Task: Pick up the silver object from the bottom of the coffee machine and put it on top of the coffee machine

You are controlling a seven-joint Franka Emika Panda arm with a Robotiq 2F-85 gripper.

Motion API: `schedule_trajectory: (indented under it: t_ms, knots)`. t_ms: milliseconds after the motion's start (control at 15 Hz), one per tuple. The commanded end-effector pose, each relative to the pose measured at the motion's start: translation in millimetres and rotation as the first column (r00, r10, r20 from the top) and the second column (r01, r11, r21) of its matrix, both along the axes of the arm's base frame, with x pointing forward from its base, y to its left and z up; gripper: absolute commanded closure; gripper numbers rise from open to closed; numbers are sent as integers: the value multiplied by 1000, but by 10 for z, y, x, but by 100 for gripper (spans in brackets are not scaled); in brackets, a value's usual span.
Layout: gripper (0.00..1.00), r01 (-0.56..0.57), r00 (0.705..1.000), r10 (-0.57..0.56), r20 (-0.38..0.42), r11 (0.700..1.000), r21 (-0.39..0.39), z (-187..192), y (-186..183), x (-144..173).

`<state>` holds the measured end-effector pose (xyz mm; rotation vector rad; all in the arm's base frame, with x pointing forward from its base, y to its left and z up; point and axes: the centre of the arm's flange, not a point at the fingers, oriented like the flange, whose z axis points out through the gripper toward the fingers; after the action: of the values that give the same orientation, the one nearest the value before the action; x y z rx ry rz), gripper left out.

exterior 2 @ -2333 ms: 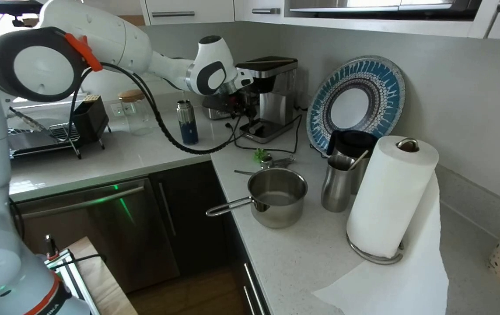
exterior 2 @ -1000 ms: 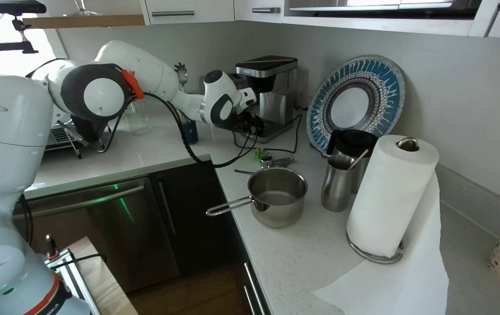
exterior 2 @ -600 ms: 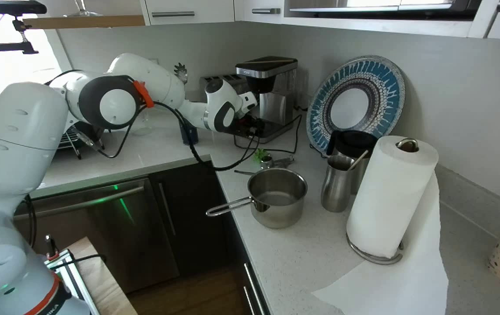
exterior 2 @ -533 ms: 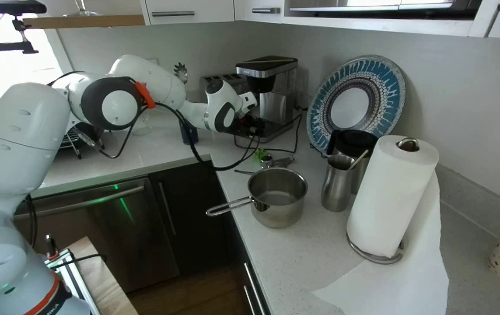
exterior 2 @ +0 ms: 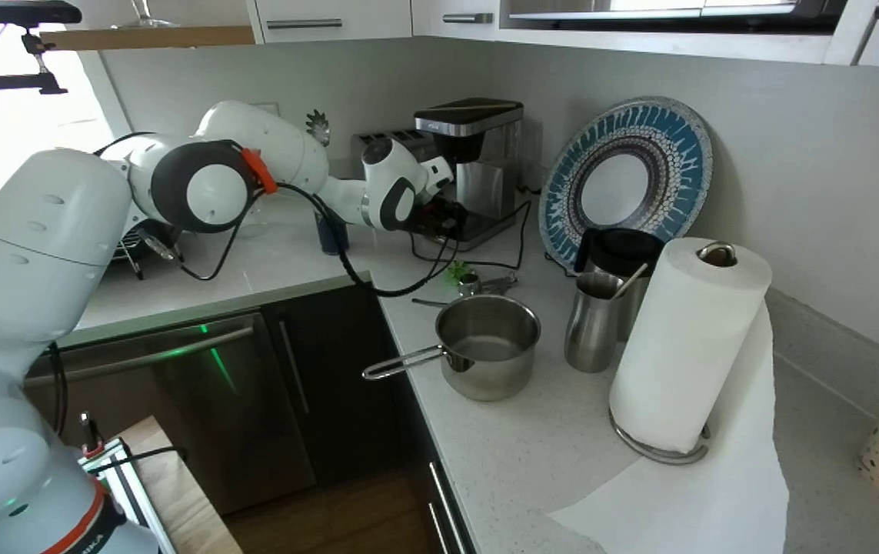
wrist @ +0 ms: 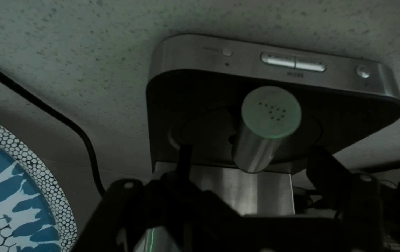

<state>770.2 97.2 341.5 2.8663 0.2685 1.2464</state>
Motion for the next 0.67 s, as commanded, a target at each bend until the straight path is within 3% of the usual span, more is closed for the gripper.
schedule_trajectory:
  t_ms: [0, 67, 200, 333, 400, 600]
  knots:
    - [19, 7, 1000, -7, 2, 999, 38, -136, 61, 161]
    - [22, 8, 1000, -8, 1, 999, 44, -155, 76, 174]
    - [21, 13, 1000, -13, -2, 999, 53, -150, 101, 196]
    - [28, 19, 1000, -19, 5, 998, 60, -116, 100, 211]
    - [46, 21, 1000, -22, 8, 998, 64, -83, 91, 221]
    - [71, 26, 1000, -25, -15, 997, 74, -56, 75, 258]
